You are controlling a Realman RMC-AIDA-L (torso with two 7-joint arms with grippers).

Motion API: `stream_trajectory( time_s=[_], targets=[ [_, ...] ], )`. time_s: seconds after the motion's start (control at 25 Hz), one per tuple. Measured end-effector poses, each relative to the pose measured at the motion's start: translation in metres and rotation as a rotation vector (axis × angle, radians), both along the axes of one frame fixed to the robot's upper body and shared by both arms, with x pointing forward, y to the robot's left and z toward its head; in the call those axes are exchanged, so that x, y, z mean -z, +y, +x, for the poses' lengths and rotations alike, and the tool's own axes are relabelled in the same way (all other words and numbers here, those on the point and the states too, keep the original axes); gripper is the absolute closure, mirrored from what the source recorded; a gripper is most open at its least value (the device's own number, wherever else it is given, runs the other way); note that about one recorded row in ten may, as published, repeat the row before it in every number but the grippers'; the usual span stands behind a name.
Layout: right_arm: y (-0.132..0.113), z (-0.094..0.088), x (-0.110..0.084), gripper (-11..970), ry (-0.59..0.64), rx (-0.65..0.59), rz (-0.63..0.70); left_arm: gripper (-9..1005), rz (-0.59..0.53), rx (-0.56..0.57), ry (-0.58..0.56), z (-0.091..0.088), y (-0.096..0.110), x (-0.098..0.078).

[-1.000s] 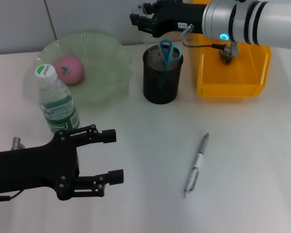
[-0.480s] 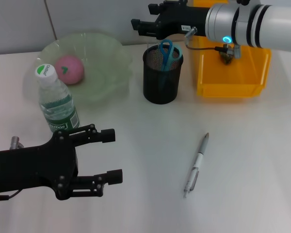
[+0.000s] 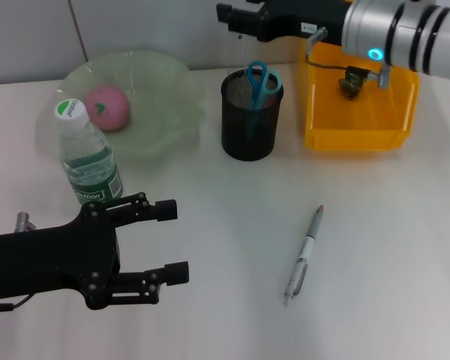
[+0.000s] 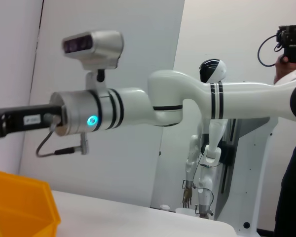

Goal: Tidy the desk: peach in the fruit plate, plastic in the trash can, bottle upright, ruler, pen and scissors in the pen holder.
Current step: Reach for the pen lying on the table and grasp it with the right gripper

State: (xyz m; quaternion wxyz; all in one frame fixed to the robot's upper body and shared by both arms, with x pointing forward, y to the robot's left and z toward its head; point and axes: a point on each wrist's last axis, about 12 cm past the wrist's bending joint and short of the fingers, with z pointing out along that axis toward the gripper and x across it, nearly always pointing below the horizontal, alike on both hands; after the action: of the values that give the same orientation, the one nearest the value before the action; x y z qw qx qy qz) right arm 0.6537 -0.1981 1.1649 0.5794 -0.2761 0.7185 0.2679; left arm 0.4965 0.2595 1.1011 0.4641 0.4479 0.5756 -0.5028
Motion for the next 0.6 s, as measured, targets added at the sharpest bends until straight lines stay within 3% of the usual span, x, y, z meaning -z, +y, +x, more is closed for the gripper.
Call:
stream_trajectory(
  time_s=[0.6],
  targets=[
    [-0.031, -0.032, -0.010, 324, -0.030, -0.100, 0.177, 167, 0.010, -0.022, 0.000, 0.000, 0.003, 0.001]
  ],
)
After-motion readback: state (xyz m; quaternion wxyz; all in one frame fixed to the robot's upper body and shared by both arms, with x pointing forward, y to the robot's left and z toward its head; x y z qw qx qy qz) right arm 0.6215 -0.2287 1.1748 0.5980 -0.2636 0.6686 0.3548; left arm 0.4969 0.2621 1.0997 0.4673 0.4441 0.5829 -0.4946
